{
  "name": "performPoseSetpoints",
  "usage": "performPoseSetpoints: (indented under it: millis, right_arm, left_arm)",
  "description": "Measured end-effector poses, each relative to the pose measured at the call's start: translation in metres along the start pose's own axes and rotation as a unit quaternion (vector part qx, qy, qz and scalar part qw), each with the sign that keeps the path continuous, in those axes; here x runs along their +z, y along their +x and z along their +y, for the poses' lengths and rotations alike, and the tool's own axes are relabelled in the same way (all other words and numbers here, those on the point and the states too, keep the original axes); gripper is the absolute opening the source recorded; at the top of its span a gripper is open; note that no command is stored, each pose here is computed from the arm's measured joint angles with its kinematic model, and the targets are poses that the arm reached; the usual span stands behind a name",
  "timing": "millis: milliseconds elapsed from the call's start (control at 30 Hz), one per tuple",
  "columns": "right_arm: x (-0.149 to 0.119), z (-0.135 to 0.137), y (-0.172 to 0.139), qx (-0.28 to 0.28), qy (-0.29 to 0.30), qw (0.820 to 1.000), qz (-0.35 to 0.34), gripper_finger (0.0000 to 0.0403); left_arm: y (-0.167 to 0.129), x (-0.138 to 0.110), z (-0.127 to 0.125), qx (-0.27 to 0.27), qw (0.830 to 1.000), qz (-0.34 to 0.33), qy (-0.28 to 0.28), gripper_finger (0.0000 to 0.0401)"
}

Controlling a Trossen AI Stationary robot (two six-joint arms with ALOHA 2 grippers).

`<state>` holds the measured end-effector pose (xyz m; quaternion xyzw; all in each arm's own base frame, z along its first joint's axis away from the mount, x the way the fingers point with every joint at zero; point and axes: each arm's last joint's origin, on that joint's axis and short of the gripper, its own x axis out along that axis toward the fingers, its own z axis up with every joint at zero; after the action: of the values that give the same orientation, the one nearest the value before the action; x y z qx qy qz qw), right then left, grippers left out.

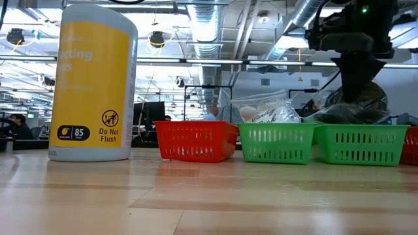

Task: Pick & Place Travel size toiletries
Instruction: Put the black hairbrush into the right green bin, then return to Home Position

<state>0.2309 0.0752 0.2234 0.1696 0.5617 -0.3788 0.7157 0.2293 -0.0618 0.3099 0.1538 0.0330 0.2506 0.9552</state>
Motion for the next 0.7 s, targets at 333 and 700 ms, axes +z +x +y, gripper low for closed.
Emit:
performPoseSetpoints:
  millis: [333,700]
  right_arm:
    - [0.0010,-0.0007,0.0000,-0.008,-0.009,1.000,-0.016,0.0088]
    - [0.0019,0.0001,0.0000,-0.007,-0.011,1.000,-0.026,0.0168]
  left_arm:
    - [0.0000,0.0000,0.0000,0.000,1.000,0.000,0.000,0.0076]
    - [0.0000,0.0000,0.0000,0.000,1.000,0.000,0.000,0.0076]
